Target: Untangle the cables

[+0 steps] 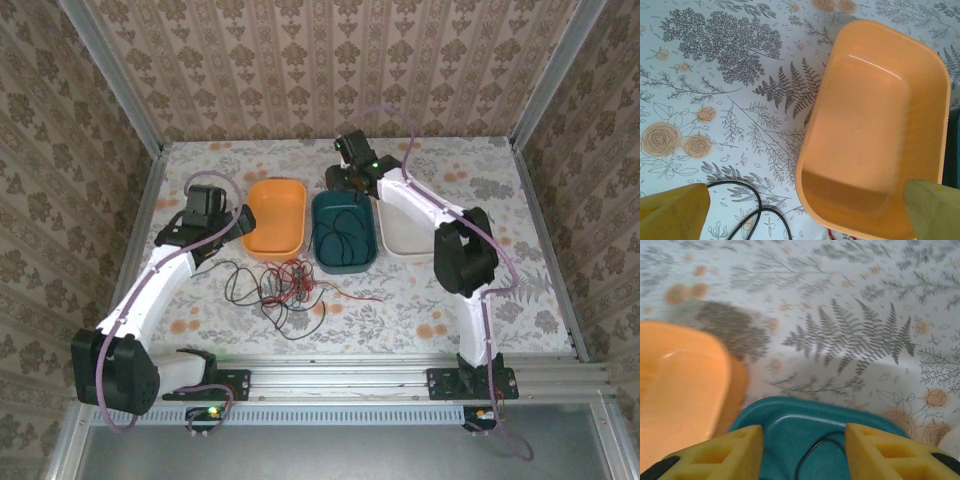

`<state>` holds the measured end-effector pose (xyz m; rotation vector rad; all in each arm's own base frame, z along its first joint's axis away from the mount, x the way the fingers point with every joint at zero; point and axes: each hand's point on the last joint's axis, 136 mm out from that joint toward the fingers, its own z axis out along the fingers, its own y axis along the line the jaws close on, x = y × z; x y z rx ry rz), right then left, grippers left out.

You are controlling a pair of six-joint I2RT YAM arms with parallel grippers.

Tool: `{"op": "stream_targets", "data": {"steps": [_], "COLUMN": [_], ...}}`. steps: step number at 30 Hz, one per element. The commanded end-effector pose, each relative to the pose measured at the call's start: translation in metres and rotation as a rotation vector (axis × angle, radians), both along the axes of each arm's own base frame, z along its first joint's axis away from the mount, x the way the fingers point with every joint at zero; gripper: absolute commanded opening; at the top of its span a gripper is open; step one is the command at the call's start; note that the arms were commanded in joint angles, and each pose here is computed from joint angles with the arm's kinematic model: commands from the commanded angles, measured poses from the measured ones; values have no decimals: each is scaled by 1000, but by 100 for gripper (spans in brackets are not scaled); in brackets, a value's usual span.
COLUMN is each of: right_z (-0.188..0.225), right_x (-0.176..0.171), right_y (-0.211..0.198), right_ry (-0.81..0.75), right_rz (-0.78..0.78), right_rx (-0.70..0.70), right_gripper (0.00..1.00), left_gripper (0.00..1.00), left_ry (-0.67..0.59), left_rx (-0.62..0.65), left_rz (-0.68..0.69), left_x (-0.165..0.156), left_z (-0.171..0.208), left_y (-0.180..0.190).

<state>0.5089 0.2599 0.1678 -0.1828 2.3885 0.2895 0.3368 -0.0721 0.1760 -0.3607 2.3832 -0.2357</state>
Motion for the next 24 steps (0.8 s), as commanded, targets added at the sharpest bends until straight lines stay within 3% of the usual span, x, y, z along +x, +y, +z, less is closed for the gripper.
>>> {"op": "stream_targets", "data": {"steps": [1,6,15,24], "right_z": [-7,-30,-59,-64], "right_x": [-43,-79,-110,-112], "right_y": [10,44,72,61], "right_ry": [130,270,391,409], "right_rz": [82,186,315,300], "right_rx": [-80,-128,-275,-394], "right_gripper": [48,48,46,43], "left_gripper": [100,100,100,100], "left_ry": [-1,-4,-13,-31], "left_rx": [5,1,11,1], "left_rz": [35,29,25,24], "left_x": [-4,-4,-6,-8], "left_z": [4,4,6,12], "left_y": [8,7,9,9]}}
